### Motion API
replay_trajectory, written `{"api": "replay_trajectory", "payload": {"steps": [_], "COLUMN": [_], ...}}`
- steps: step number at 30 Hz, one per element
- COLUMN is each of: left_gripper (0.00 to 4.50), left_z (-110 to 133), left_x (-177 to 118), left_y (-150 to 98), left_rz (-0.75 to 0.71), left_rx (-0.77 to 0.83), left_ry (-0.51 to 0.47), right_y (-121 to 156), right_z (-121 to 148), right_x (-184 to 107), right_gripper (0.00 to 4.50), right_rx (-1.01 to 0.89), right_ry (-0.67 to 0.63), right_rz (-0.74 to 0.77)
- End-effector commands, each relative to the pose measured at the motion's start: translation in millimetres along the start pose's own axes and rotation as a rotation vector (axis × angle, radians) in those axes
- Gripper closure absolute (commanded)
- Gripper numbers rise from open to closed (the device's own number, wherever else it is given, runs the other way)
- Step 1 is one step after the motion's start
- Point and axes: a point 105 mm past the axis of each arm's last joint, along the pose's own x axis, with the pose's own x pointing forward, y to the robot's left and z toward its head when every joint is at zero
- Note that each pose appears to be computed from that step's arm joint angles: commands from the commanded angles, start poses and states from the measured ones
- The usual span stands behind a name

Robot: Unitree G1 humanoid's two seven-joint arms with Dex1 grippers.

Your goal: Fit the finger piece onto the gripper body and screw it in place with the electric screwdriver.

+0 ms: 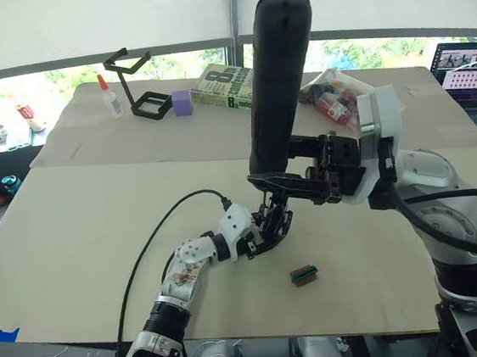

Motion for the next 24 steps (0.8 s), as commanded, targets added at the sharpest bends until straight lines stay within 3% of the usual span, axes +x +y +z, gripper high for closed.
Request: {"api": "replay_trajectory", "payload": {"steps": [1, 24], "left_gripper": [1.96, 1.96], "left_z": [-16, -16], "left_x": [-1, -2], "left_y": [-10, -14], "left_rz": [-0.028, -0.037], "left_rx": [-0.043, -0.053], "left_ry": [0.052, 0.059], "right_y": [3, 3], "right_z": [8, -9], "right_x": [-1, -1], "right_gripper": [2.57, 2.57], "right_rx": [-0.051, -0.043], "right_ry": [-0.038, -0.002], "right_rz": [0.007, -0.006]}}
